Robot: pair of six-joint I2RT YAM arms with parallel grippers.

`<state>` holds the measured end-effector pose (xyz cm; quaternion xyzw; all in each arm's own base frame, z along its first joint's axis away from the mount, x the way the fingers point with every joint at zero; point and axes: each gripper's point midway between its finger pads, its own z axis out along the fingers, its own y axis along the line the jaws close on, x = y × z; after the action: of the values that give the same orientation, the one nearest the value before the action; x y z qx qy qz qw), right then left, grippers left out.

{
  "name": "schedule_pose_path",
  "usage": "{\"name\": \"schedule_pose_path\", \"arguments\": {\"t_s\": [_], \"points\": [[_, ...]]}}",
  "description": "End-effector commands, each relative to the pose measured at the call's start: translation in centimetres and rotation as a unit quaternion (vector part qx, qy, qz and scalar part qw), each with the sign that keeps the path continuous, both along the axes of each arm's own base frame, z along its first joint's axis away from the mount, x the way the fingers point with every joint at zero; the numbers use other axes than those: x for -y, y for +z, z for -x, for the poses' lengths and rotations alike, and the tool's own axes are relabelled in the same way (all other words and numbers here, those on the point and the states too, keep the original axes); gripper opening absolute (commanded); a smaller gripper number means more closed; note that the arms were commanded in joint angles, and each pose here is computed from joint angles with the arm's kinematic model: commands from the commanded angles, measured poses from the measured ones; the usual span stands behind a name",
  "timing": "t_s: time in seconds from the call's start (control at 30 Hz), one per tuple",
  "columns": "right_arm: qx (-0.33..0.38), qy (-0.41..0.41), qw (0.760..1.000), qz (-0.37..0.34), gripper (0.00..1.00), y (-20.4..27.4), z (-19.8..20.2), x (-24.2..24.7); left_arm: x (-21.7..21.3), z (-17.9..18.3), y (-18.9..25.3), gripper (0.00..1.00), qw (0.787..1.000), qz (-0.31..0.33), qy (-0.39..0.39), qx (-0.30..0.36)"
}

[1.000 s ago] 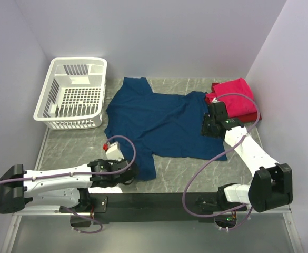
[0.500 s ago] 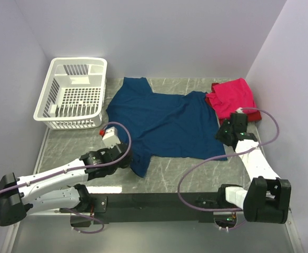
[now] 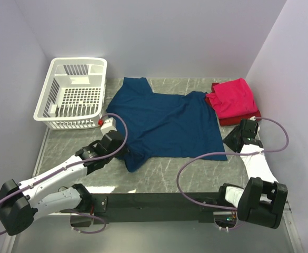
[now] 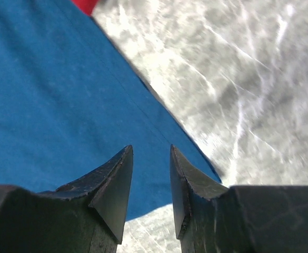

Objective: Fold and stack the t-shirts
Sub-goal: Flatten the tshirt out

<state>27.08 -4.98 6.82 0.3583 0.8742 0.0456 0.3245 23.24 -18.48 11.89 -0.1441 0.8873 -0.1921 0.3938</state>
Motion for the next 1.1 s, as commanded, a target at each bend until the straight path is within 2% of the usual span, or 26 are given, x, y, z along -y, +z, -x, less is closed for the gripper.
{"name": "schedule_pose_path", "arguments": {"t_s": [0.0, 0.23, 0.53, 0.7, 1.07], "points": [[0.002, -0.032, 0.999, 0.016, 0.41, 0.2, 1.0, 1.0, 1.0, -0.6, 0.9, 0.01, 0.999, 0.009, -0.043, 0.022], [-0.036, -0.038, 0.999, 0.0, 0.41, -0.6, 1.8, 0.5, 0.9, -1.3, 1.0, 0.01, 0.998, 0.002, -0.058, 0.03], [-0.132, -0.039, 0.99, -0.021, 0.41, -3.2, 3.7, 0.1, 1.2, -1.6, 1.6, 0.01, 0.996, 0.009, -0.081, 0.046], [-0.171, -0.051, 0.984, -0.003, 0.41, -4.0, 4.7, 0.3, 1.1, -1.8, 2.0, 0.01, 0.994, 0.009, -0.089, 0.056], [-0.19, -0.078, 0.979, 0.022, 0.41, -4.0, 5.2, 1.3, 1.7, -2.0, 1.3, 0.01, 0.993, 0.02, -0.105, 0.049]]}}
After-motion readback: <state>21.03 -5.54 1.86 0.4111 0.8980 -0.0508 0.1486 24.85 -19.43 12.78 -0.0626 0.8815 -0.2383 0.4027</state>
